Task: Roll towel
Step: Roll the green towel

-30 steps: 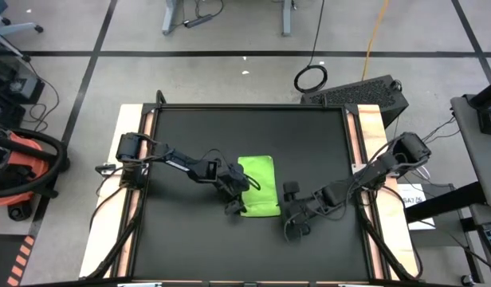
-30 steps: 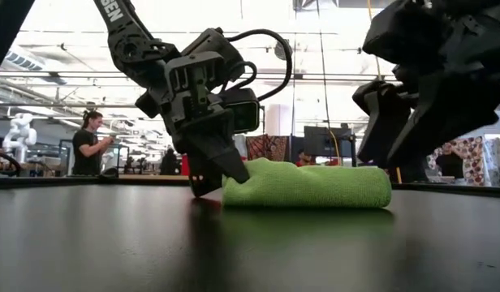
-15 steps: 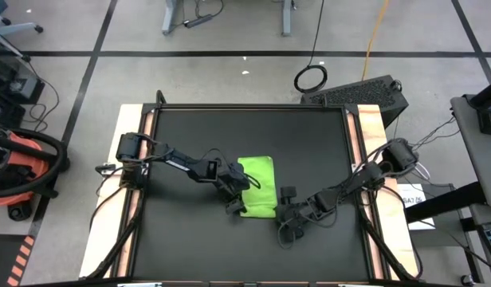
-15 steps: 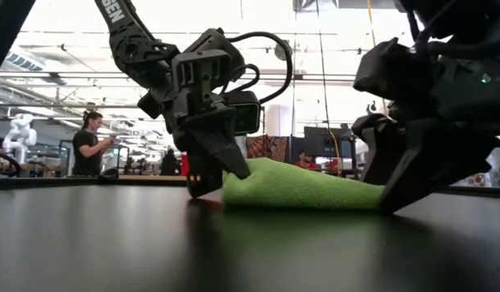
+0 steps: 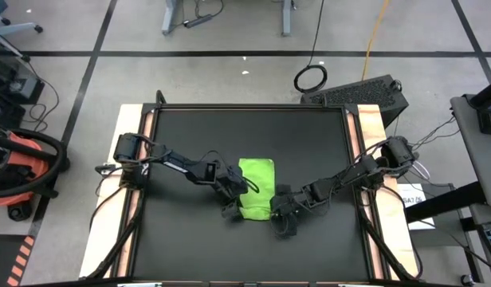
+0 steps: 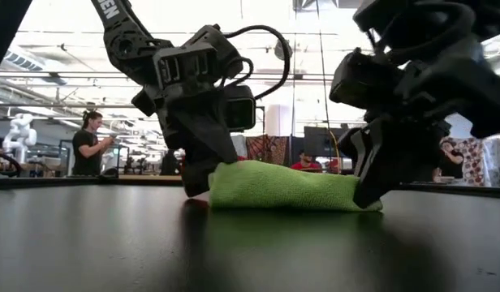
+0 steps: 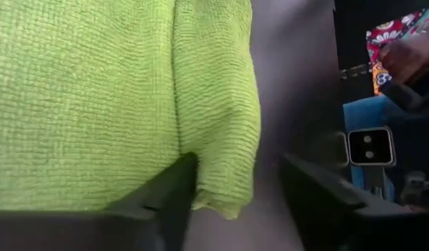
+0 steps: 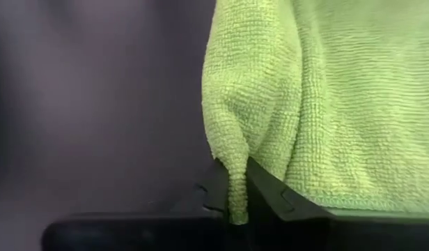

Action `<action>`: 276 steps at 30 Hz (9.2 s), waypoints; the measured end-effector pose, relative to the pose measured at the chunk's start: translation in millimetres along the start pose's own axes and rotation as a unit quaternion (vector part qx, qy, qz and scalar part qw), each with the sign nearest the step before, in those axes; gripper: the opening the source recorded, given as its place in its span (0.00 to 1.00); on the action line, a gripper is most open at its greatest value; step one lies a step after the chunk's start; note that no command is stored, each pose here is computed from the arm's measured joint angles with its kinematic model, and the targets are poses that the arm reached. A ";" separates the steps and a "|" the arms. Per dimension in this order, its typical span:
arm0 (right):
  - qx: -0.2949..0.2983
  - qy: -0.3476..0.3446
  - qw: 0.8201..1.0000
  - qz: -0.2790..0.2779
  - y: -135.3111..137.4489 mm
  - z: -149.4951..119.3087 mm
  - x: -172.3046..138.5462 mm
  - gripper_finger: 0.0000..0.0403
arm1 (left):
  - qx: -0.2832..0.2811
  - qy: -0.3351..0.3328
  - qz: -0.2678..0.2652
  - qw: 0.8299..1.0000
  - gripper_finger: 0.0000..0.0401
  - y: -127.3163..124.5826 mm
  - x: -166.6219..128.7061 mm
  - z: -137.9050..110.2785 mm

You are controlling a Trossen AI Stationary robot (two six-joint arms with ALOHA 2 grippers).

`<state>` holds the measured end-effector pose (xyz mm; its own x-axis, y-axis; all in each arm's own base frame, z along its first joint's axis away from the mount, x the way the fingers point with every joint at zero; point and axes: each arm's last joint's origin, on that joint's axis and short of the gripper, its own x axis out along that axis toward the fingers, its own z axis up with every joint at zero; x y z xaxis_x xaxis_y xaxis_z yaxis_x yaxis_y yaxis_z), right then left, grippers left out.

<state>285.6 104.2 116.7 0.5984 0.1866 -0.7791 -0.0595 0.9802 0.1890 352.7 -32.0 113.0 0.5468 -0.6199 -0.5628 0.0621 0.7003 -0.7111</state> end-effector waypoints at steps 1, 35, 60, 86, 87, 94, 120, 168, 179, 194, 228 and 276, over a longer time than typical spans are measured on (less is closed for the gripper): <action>0.006 0.004 1.000 0.015 -2.4 1.1 0.1 0.04 | 0.005 0.000 0.000 1.000 0.58 -1.7 -1.4 0.2; 0.167 0.054 0.964 0.200 -76.3 16.6 -7.5 0.01 | 0.399 -0.040 0.292 0.868 0.65 -88.7 18.5 -39.2; 0.183 0.049 0.962 0.197 -80.3 18.5 -8.3 0.01 | 0.314 -0.037 0.309 0.897 0.11 -57.5 27.4 -35.1; 0.024 -0.035 0.997 0.069 -45.6 32.3 -55.7 0.66 | 0.088 -0.036 0.128 0.987 0.04 -17.2 0.1 -11.1; 0.012 -0.036 0.997 0.063 -41.8 31.5 -56.8 0.66 | 0.083 -0.035 0.126 0.988 0.04 -15.4 -1.1 -10.7; -0.041 -0.021 0.999 0.017 -13.0 20.0 -57.3 0.59 | 0.046 -0.039 0.113 0.992 0.04 -6.3 -8.7 -5.2; -0.158 -0.072 0.976 -0.134 13.5 9.8 -30.3 0.59 | -0.063 0.010 0.066 0.996 0.04 11.7 -6.5 -10.1; 0.098 0.022 0.990 0.103 -41.3 11.6 6.0 0.02 | 0.101 -0.048 0.059 0.992 0.56 -28.6 -28.2 2.8; 0.164 0.040 0.975 0.143 -56.0 13.6 4.1 0.02 | 0.282 -0.048 0.207 0.936 0.56 -79.2 4.6 -34.3; 0.192 0.043 0.968 0.154 -65.7 15.0 2.7 0.02 | 0.366 -0.074 0.355 0.857 0.56 -103.6 23.4 -65.0; 0.217 0.046 0.962 0.159 -66.4 15.8 2.4 0.02 | 0.422 -0.047 0.396 0.814 0.53 -81.8 50.3 -64.2; -0.098 -0.070 0.992 -0.035 17.6 15.8 -60.1 0.61 | 0.066 -0.030 0.126 0.989 0.03 -24.9 15.7 -13.9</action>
<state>261.2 109.2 176.3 0.7109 0.1202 -0.6929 -0.1598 0.9871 0.0073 348.1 -64.0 116.0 0.6068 -0.4000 -0.6869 0.0236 0.8728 -0.4875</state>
